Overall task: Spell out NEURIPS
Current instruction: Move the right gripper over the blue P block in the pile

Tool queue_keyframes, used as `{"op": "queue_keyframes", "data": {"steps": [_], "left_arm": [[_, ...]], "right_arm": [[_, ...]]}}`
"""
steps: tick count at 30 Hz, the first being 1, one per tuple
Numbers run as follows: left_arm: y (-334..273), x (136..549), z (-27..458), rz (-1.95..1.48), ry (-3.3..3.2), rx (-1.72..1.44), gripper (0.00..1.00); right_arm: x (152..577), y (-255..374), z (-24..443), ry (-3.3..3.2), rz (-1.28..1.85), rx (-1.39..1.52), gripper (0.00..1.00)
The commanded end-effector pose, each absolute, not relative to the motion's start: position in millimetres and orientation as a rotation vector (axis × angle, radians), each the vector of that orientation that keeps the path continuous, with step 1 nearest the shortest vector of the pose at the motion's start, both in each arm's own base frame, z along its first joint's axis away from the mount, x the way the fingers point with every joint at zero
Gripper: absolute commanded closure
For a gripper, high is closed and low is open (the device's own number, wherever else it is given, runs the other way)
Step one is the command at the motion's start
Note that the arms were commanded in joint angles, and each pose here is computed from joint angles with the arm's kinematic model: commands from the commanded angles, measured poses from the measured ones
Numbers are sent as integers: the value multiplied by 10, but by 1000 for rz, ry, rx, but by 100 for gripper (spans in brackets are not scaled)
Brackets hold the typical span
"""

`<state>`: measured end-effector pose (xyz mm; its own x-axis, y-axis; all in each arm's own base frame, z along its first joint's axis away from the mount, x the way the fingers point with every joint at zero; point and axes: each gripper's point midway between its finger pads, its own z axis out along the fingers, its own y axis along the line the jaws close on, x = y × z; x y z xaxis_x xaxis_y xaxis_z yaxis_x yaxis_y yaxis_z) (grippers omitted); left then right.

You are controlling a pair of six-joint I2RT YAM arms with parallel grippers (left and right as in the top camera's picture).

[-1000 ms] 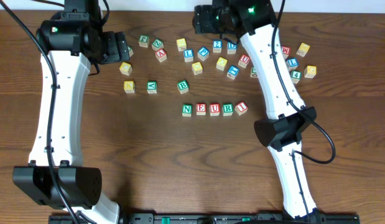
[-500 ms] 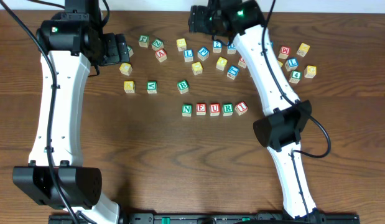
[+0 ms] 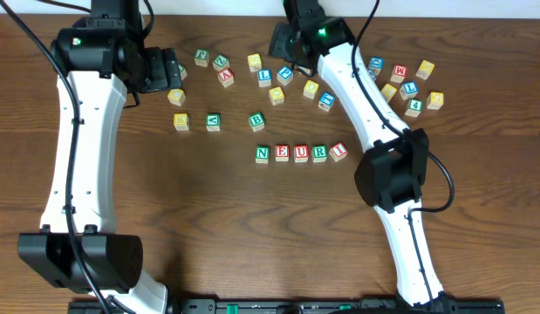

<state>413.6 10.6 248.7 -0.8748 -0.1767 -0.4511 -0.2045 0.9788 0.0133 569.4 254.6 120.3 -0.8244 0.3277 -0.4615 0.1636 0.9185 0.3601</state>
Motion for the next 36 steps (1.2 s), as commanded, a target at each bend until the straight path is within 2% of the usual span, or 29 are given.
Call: {"op": "queue_keyframes", "data": {"steps": [1, 8, 22, 32, 36], "left_arm": [[126, 4101, 2508, 85, 2661, -285, 2], [126, 4110, 2414, 91, 2691, -285, 2], [129, 4053, 2219, 102, 2749, -287, 2], [128, 4048, 2208, 103, 2752, -286, 2], [128, 4047, 2207, 103, 2752, -286, 2]], "right_arm": [[5651, 2516, 1005, 2551, 393, 491, 36], [5664, 2490, 695, 2542, 388, 569, 35], [5722, 2520, 406, 2508, 420, 583, 36], [5699, 2517, 211, 2536, 399, 584, 48], [5682, 2521, 118, 2553, 395, 584, 48]]}}
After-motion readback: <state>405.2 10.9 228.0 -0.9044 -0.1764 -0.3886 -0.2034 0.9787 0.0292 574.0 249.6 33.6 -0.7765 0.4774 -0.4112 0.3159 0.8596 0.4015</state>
